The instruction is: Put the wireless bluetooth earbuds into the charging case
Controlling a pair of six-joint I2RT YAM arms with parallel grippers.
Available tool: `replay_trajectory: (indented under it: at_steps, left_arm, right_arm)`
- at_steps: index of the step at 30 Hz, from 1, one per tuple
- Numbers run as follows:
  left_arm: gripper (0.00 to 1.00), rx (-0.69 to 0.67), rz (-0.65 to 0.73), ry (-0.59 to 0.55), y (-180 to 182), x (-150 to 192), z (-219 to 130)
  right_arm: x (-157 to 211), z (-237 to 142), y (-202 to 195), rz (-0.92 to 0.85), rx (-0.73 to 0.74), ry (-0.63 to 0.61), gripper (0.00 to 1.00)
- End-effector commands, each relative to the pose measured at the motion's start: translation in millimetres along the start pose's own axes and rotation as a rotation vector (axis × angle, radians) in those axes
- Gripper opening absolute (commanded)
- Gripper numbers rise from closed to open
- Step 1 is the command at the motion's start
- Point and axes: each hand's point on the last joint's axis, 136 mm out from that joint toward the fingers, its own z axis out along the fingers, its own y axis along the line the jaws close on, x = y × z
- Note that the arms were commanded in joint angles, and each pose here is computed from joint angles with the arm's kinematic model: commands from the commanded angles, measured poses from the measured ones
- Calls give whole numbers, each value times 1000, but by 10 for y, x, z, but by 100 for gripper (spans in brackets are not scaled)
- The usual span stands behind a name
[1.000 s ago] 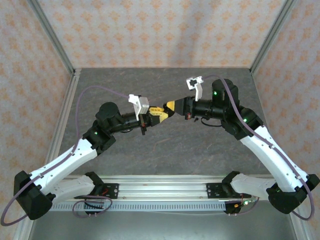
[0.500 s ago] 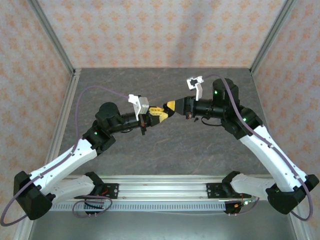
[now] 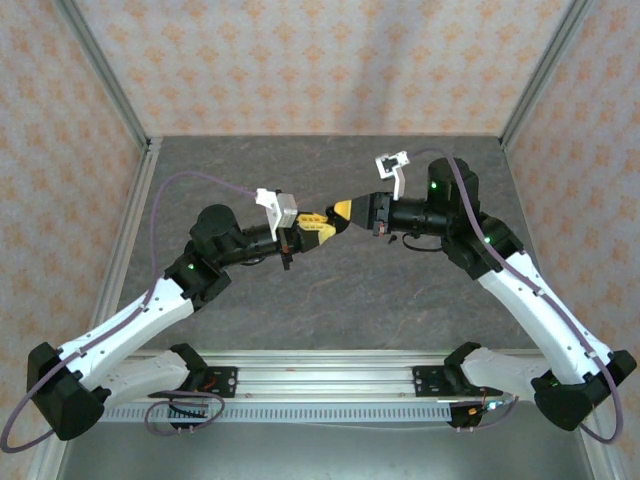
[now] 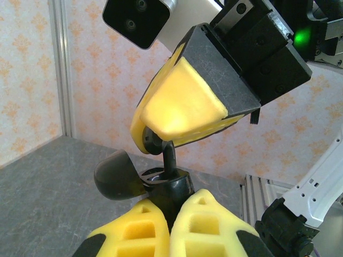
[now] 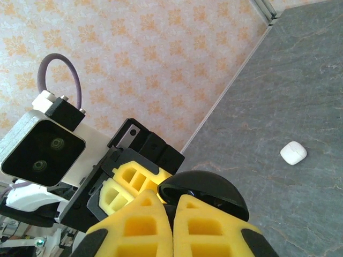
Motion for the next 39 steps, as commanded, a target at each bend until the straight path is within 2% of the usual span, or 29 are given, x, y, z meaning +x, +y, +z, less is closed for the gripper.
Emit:
replay_trajectory:
  at_steps: [1,9,18,22,30,39]
  left_arm:
    - [0,8,82,-129,-112,-468,-86]
    - [0,9,85,-132,-109,-492,-73]
    - [0,15,80,-126,-111,-471,-46]
    - [0,16,79,-123,-115,-463,-40]
    - [0,17,80,-120,-112,-451,-32]
    - [0,16,75,-113,-108,-418,-27]
  right_arm:
    - [11,-23,39,5,-24,4,9]
    - [30,-40,-7,-9,9,10,22]
    - [11,-53,27,-24,3,8,24]
    - [8,-70,62,-33,-6,7,32]
    - [-35,-126,120,-44,-4,-12,39]
    - [-86,-222,142,-41,33,-48,52]
